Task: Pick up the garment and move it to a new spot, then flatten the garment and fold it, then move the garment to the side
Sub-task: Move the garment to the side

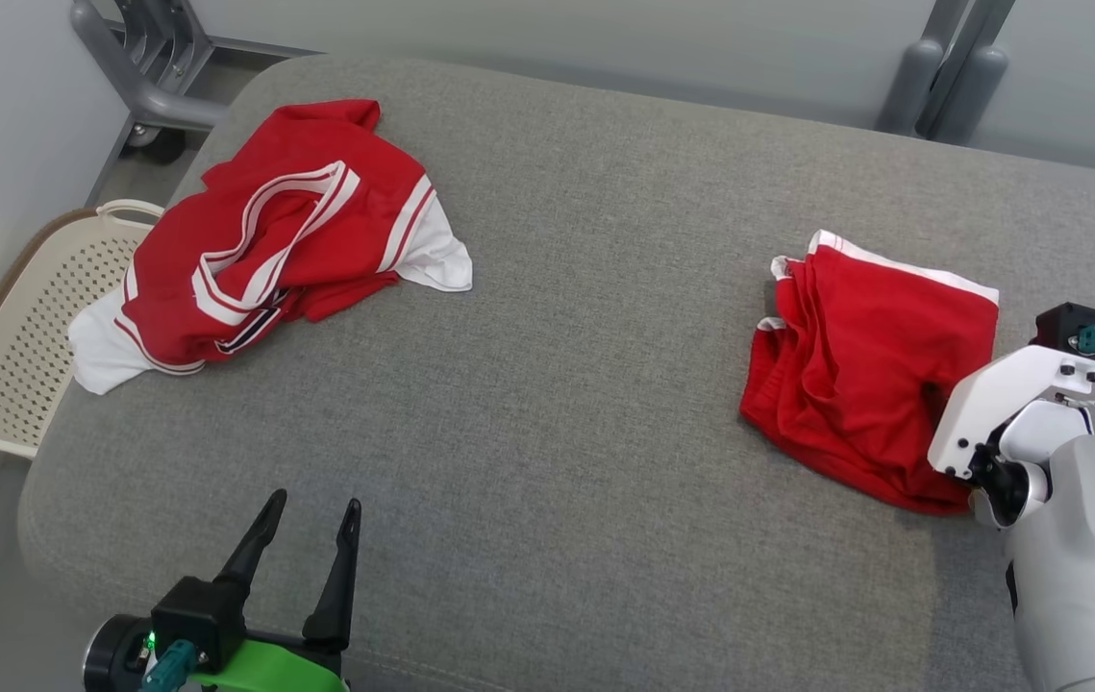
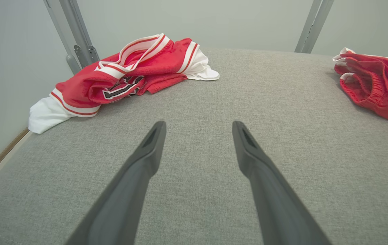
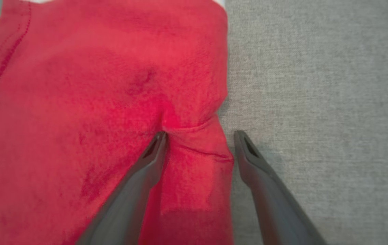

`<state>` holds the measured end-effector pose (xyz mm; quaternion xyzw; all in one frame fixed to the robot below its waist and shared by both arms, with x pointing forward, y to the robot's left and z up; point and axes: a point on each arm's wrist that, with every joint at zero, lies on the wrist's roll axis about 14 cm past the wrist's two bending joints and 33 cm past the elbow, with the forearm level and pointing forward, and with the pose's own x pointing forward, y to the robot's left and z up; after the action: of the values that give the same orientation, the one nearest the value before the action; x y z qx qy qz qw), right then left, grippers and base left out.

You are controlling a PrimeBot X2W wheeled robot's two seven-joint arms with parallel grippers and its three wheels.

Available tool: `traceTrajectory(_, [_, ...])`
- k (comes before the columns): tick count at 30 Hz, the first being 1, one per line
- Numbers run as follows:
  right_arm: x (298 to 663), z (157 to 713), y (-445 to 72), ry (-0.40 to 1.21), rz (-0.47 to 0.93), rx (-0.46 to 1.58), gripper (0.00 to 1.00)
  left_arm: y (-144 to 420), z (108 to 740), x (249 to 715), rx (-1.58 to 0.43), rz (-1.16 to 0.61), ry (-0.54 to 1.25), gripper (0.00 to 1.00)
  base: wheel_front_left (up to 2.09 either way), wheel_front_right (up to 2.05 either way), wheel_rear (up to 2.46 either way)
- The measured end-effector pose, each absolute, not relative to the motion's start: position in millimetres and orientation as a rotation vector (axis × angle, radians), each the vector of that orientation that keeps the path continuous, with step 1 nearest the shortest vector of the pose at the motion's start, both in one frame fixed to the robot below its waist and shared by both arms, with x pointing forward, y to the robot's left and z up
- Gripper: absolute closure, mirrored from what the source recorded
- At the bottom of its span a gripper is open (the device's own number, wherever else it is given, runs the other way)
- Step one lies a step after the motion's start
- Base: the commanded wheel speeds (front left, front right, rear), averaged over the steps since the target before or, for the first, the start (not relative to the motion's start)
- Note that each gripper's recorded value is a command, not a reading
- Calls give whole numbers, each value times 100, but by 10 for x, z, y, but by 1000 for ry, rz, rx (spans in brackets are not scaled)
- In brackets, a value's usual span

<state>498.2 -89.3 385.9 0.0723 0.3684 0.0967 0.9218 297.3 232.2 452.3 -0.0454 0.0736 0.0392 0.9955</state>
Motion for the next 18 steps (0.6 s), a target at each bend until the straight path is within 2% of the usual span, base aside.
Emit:
traceTrajectory(2, [4994, 3831, -853, 766, 204, 158, 0, 2329, 4503, 2979, -93, 82, 154, 0, 0, 0, 0])
traceTrajectory(3, [5000, 3821, -845, 769, 204, 160, 11, 2334, 4498, 2984, -92, 83, 156, 0, 0, 0, 0])
traceTrajectory(4, [5000, 3810, -843, 772, 204, 162, 61, 2336, 4495, 2989, -91, 83, 157, 0, 0, 0, 0])
traceTrajectory(5, [5001, 3806, -844, 774, 203, 162, 100, 2337, 4492, 2993, -91, 83, 158, 0, 0, 0, 0])
traceTrajectory(13, [4998, 3854, -872, 759, 222, 92, 100, 2302, 4500, 3046, -90, 70, 148, 0, 0, 0, 0])
traceTrajectory(18, [4996, 3907, -1127, 746, 211, -23, 100, 2228, 4544, 3153, -91, 40, 129, 0, 0, 0, 0])
